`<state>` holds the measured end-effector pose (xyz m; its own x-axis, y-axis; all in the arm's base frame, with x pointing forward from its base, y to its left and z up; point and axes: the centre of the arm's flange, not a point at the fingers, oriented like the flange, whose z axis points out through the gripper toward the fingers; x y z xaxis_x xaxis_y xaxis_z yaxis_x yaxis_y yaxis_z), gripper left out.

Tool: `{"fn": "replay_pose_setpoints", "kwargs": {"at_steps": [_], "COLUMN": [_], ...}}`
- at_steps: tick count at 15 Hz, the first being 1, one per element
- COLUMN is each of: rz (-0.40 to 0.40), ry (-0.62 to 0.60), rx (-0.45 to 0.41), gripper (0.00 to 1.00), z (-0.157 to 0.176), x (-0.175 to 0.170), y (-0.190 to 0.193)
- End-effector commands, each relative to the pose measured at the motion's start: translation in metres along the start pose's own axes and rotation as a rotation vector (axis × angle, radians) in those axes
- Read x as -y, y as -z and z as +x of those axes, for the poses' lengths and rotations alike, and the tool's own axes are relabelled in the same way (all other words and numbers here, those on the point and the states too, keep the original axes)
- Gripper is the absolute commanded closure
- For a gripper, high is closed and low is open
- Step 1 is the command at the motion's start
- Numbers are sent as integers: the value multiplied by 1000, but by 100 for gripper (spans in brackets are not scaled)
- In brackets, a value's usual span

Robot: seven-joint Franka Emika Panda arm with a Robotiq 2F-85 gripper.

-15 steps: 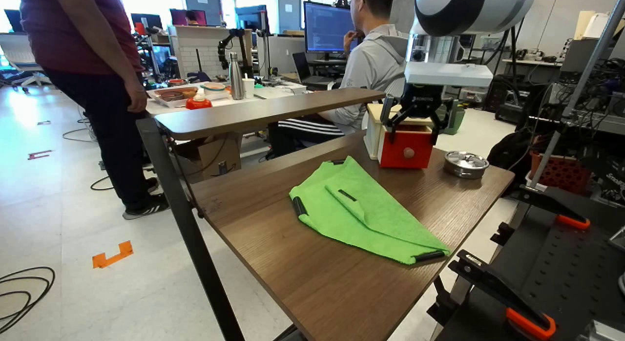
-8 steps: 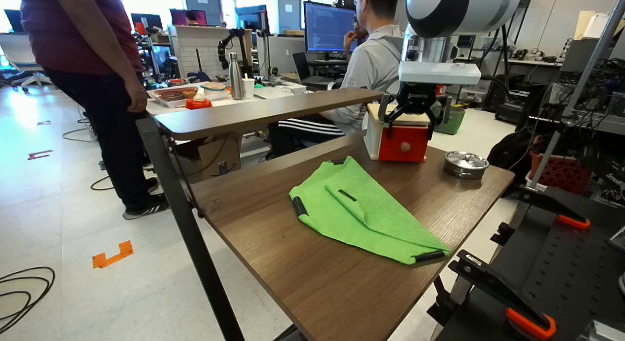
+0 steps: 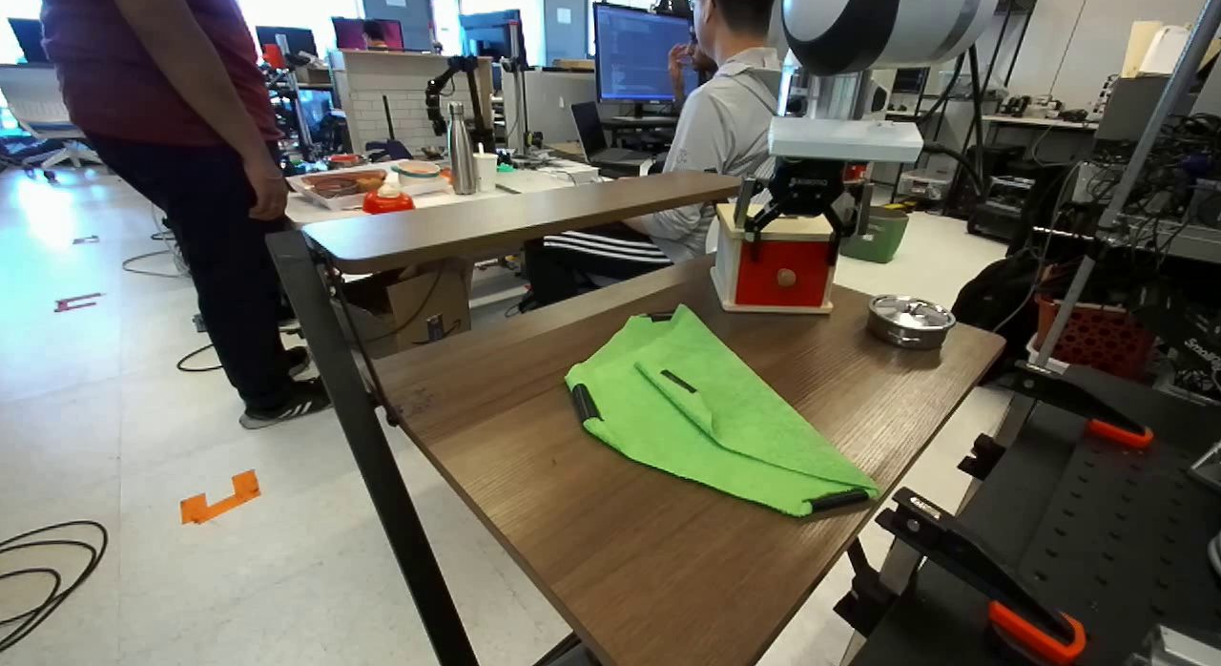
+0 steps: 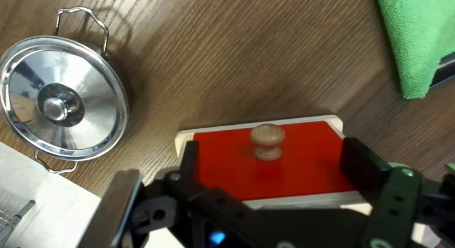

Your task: Close the red drawer.

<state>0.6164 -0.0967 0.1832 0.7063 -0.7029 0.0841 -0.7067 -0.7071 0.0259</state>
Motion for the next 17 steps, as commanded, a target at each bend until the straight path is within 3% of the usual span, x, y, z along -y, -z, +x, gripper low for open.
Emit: {"fn": "replay_pose_setpoints", "kwargs": {"at_steps": [1,6,10,14,15,17], "rz": [-6,-45,-184,-334,-280,-311], "ry": [-25,-23,-43,123,55,84], "rx": [-25,7,85,136,124,137], "gripper": [0,0,0,0,0,0], "z": [14,0,-20,-40,-24,-30], "x": [4,-4,-32,-65,-49,-58], "y": [-4,3,16,38,10,21]}}
